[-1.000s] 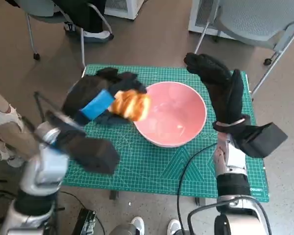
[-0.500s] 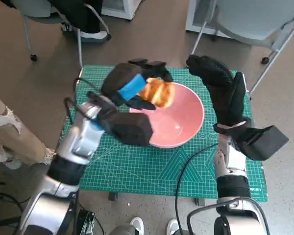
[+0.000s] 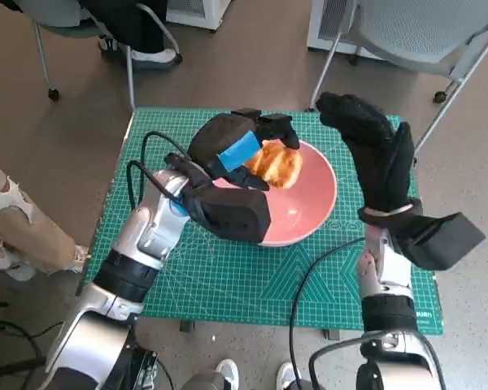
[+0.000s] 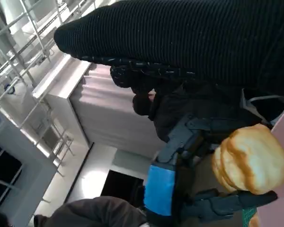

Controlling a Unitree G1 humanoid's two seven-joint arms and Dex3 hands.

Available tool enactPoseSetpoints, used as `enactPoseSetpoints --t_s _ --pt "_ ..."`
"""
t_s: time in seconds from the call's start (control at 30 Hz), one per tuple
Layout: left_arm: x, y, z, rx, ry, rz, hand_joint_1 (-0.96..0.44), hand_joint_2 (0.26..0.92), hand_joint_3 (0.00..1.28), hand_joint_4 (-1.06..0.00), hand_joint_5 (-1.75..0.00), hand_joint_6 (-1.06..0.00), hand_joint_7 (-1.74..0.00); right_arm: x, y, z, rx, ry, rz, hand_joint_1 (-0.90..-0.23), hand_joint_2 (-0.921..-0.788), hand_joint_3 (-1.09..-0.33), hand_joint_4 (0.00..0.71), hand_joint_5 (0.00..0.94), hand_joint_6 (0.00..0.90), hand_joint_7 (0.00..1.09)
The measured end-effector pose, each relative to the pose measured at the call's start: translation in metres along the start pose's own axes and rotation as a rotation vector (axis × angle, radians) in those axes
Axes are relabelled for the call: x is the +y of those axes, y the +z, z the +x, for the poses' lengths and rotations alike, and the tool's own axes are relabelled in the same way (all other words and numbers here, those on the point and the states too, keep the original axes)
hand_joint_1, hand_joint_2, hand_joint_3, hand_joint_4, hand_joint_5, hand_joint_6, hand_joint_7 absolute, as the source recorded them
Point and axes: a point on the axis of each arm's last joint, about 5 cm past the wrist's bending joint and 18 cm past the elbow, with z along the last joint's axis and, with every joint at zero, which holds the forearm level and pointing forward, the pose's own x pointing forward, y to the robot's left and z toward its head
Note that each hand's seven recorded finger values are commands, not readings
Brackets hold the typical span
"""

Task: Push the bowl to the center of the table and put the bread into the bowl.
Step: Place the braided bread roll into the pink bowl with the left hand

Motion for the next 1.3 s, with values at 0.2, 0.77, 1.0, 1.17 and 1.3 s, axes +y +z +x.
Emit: enactPoseSetpoints --t_s 0.2,0.77,1.0,1.17,1.3 --pt "-0.002 -0.001 0.0 -0.002 -0.008 -0.005 0.0 0.92 0.04 -0.76 -1.1 -0.61 -1.17 0.0 0.001 0.0005 -0.005 -0.002 -0.001 -0.68 -0.921 -0.812 0.207 0.003 0.115 0.38" --pt "0.006 -0.002 -0.001 0.049 -0.239 -0.125 -0.17 0.772 0.05 -0.04 -0.01 -0.22 -0.05 0.0 0.0 -0.0019 0.008 -0.014 0.004 -0.686 -0.921 -0.811 0.208 0.002 0.108 0.4" --pt "0.008 -0.004 -0.002 0.053 -0.255 -0.122 -0.2 0.774 0.03 -0.02 0.0 -0.22 -0.03 0.0 0.0 -0.0019 0.009 -0.015 0.004 -0.687 -0.921 -0.81 0.208 0.002 0.106 0.4" --pt "0.009 -0.004 -0.002 0.041 -0.238 -0.112 -0.22 0.779 0.02 -0.02 0.0 -0.22 -0.03 0.0 0.0 -0.0019 0.009 -0.014 0.005 -0.688 -0.921 -0.81 0.208 0.002 0.104 0.4" --pt "0.013 -0.004 -0.005 0.03 -0.222 -0.098 -0.25 0.783 0.02 -0.02 0.0 -0.22 -0.02 0.0 0.0 -0.002 0.01 -0.013 0.005 -0.688 -0.921 -0.81 0.208 0.002 0.103 0.41"
